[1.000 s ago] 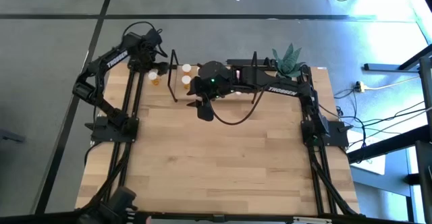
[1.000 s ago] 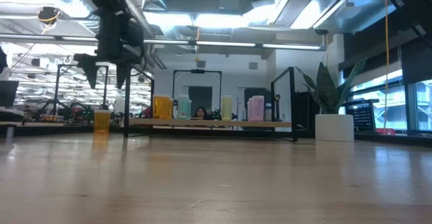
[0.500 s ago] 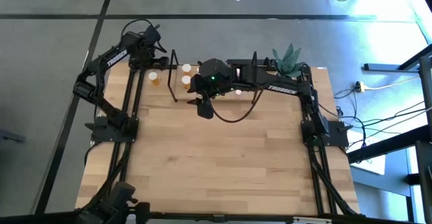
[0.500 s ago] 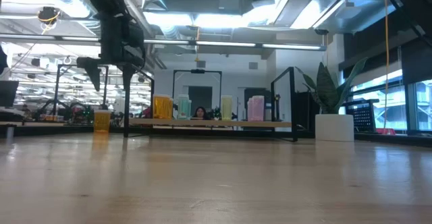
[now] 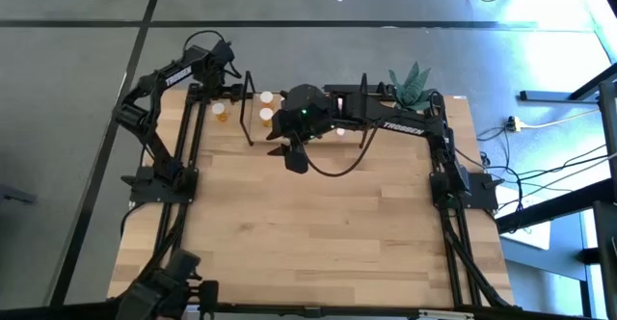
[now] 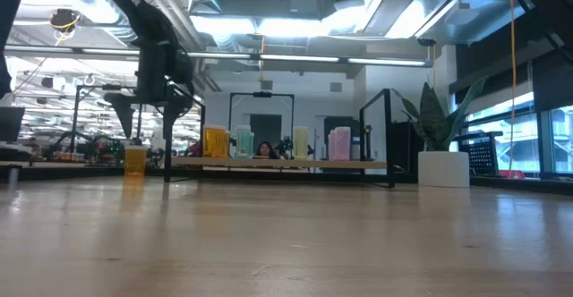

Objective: Pick and place medicine bottles onto shelf by color
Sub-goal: Put the orange pill bottle on the shelf aligned with the other orange pill bottles

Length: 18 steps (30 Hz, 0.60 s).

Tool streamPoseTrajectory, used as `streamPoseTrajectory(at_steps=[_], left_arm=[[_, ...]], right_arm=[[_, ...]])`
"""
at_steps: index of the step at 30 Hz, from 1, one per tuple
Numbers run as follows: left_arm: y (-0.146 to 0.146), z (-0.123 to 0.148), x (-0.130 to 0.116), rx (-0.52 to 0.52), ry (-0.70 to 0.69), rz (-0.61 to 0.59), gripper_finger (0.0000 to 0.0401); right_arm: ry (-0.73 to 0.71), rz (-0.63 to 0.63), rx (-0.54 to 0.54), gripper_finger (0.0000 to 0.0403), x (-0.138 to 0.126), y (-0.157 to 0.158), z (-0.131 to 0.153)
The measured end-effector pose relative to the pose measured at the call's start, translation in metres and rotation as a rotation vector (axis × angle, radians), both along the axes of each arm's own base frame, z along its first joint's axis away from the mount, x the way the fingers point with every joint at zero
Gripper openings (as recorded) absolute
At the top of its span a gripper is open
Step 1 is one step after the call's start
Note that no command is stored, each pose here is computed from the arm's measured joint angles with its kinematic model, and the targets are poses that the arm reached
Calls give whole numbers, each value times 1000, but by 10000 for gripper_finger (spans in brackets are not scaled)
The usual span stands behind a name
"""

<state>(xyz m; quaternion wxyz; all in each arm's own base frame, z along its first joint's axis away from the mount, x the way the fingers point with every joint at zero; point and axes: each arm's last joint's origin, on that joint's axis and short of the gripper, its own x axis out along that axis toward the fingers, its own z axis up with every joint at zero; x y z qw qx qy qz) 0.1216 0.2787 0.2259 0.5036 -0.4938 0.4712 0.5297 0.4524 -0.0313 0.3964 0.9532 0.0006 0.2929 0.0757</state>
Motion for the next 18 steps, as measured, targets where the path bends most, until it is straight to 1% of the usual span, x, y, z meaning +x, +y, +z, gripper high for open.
streamPoseTrajectory(at_steps=[6, 10, 13, 18], left_arm=[[1, 3, -4, 1, -49, 13, 393], [2, 10, -9, 2, -132, 1, 393], [2, 11, -12, -3, -170, -65, 393], [0, 14, -8, 23, -153, -278, 393]], right_arm=[[0, 0, 0, 204, 0, 0, 0], [0, 1, 1, 204, 0, 0, 0], [0, 1, 1, 204, 0, 0, 0], [0, -1, 2, 204, 0, 0, 0]])
